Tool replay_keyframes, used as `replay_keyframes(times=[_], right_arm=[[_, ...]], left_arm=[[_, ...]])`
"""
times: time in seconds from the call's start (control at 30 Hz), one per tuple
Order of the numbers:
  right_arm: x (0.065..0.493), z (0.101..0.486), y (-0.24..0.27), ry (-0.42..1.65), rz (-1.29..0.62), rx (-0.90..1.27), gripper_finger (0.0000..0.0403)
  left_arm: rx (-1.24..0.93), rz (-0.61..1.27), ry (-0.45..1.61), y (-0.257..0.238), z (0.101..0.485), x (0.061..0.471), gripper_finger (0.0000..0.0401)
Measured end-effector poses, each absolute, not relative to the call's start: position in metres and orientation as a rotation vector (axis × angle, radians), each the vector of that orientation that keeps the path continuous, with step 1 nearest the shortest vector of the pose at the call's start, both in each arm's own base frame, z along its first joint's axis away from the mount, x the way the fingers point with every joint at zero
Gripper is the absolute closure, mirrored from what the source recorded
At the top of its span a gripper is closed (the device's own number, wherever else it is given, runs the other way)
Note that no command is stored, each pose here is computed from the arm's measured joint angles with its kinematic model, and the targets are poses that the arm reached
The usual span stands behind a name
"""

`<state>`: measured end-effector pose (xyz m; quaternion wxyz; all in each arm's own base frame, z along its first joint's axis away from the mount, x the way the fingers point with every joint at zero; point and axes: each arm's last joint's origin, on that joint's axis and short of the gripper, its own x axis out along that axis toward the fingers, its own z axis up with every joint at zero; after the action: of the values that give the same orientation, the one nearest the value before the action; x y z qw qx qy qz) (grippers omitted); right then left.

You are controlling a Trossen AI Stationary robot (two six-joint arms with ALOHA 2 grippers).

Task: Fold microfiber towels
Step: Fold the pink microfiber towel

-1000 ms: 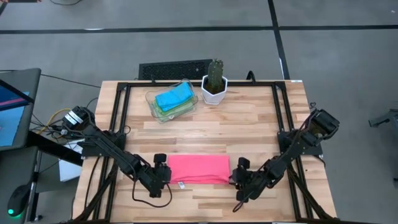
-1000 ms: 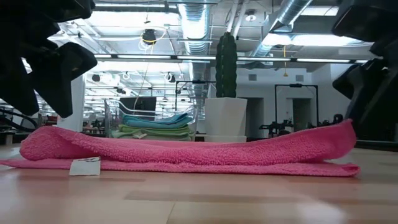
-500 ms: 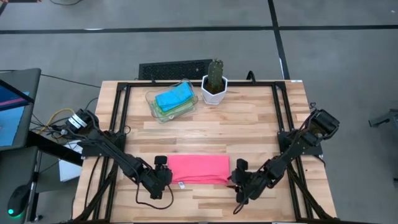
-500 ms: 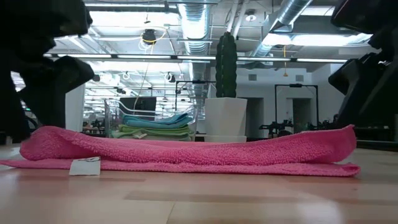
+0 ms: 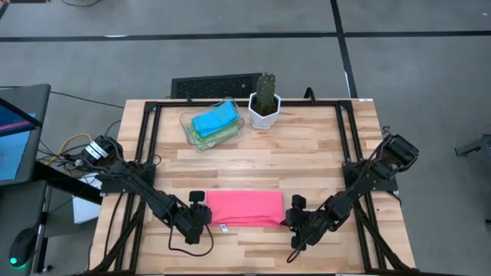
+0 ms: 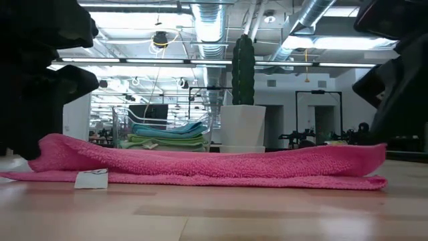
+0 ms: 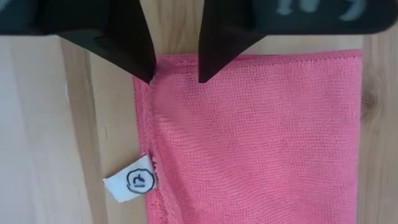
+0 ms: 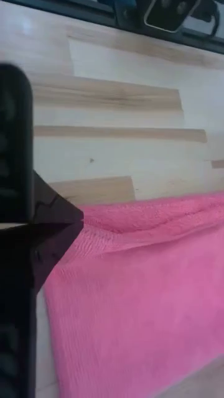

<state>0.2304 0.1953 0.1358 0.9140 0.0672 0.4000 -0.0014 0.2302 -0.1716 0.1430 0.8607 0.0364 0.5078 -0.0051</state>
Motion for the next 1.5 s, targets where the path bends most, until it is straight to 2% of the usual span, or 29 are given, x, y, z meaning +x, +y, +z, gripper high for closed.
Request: replay_keyframes(times=[0.37, 0.63, 0.87, 1.17, 1.3, 1.5], right_arm=[[0.230, 0.135, 0.195, 0.837, 0.001, 0.139, 0.0394], [0.234, 0.143, 0.197, 0.817, -0.041, 0.105, 0.0397], [0.234, 0.144, 0.199, 0.820, -0.034, 0.106, 0.0396], [0.237, 0.146, 0.200, 0.795, -0.025, 0.138, 0.0337], [0.239, 0.146, 0.198, 0.793, -0.034, 0.142, 0.0330], [0.244, 0.147, 0.192, 0.785, -0.054, 0.154, 0.0328]], left_arm=[[0.095, 0.014, 1.050, -0.172, 0.150, 0.233, 0.0391], [0.266, 0.158, 1.108, -0.169, 0.179, 0.233, 0.0399], [0.243, 0.139, 1.114, -0.168, 0.173, 0.232, 0.0400], [0.210, 0.064, 1.072, -0.175, 0.167, 0.235, 0.0373], [0.235, 0.004, 1.059, -0.180, 0.168, 0.235, 0.0342], [0.237, 0.039, 1.120, -0.176, 0.166, 0.230, 0.0282]])
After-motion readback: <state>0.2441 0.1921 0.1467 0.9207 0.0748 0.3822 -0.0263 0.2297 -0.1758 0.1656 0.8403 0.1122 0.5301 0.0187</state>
